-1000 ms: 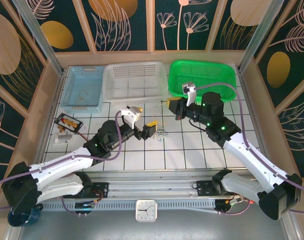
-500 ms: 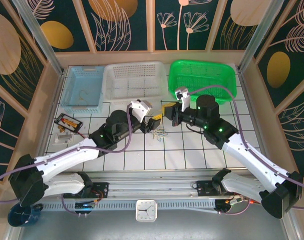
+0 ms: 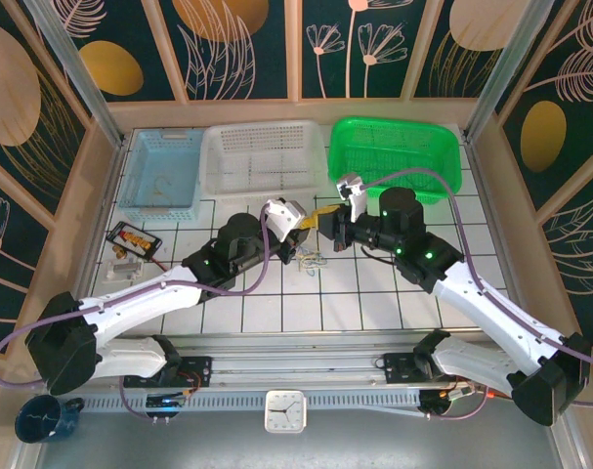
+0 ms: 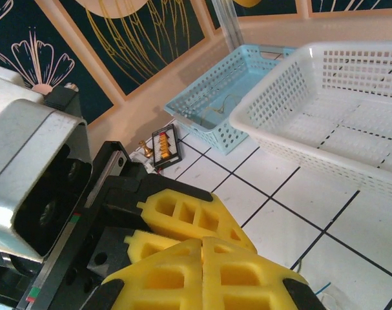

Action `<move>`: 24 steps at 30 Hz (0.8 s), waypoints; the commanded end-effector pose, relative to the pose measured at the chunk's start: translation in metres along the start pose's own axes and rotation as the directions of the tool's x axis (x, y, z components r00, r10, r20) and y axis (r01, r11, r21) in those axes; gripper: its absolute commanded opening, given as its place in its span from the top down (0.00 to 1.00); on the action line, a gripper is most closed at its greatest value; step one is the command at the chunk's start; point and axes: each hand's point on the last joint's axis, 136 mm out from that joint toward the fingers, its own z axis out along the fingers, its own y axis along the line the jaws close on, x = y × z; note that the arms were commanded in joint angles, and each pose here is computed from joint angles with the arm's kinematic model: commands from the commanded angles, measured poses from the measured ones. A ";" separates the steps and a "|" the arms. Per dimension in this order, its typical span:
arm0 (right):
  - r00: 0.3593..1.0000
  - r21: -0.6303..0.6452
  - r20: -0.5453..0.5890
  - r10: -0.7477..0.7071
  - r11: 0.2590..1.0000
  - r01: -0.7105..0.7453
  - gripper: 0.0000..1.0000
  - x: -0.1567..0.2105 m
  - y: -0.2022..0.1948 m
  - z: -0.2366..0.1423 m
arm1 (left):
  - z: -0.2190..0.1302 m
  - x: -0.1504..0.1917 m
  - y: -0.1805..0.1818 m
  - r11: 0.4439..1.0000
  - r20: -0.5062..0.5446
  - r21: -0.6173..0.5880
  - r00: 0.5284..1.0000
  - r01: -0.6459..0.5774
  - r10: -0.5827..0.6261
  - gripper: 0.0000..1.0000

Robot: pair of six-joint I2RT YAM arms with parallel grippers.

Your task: Untangle the cables

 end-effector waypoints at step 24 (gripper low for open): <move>0.975 -0.033 0.023 0.219 0.975 -0.218 0.56 0.069 -0.027 0.041 | -0.037 -0.059 0.055 0.937 0.309 0.027 0.889 0.347 -0.338 1.00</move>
